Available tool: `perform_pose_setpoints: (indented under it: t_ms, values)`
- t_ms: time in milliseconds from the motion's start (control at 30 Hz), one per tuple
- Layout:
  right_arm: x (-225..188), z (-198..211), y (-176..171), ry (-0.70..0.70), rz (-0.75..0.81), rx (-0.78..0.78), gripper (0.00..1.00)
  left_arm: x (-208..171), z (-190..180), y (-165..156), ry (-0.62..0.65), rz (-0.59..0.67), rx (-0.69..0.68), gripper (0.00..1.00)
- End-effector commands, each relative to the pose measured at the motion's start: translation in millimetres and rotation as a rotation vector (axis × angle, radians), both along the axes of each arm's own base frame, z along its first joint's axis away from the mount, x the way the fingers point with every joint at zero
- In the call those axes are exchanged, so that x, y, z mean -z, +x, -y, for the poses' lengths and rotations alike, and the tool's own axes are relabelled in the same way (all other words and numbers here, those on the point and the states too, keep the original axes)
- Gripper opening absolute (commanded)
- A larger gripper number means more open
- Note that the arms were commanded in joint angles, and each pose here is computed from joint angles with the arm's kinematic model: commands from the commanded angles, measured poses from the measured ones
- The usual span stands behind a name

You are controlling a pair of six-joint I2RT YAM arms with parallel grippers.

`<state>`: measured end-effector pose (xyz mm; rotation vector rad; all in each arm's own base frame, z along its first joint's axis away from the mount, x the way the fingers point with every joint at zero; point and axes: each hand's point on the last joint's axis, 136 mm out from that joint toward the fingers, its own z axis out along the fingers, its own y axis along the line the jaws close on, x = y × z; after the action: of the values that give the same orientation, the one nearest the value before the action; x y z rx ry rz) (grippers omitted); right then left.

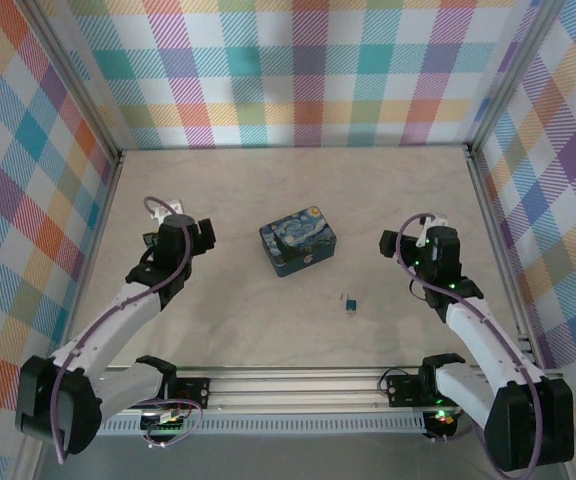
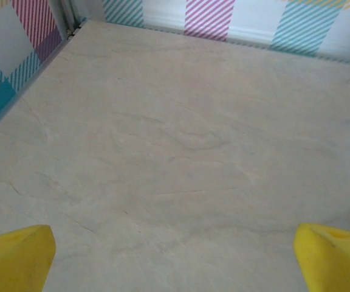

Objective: Unlock the padlock with the key

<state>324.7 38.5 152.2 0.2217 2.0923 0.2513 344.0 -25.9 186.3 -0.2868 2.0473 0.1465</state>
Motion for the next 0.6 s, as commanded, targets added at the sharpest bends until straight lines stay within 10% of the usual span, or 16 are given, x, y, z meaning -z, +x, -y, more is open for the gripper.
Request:
perform_pose_setpoints:
  t_ms: [0,567]
  values:
    - [-3.4,27.8,16.3,-0.118,0.106,0.055,1.0,11.6,-11.2,13.9,0.099,0.006,0.029,1.0]
    - [44.2,36.1,57.1,-0.128,0.252,-0.041,1.0,76.1,-30.6,42.2,0.02,0.112,0.093,1.0]
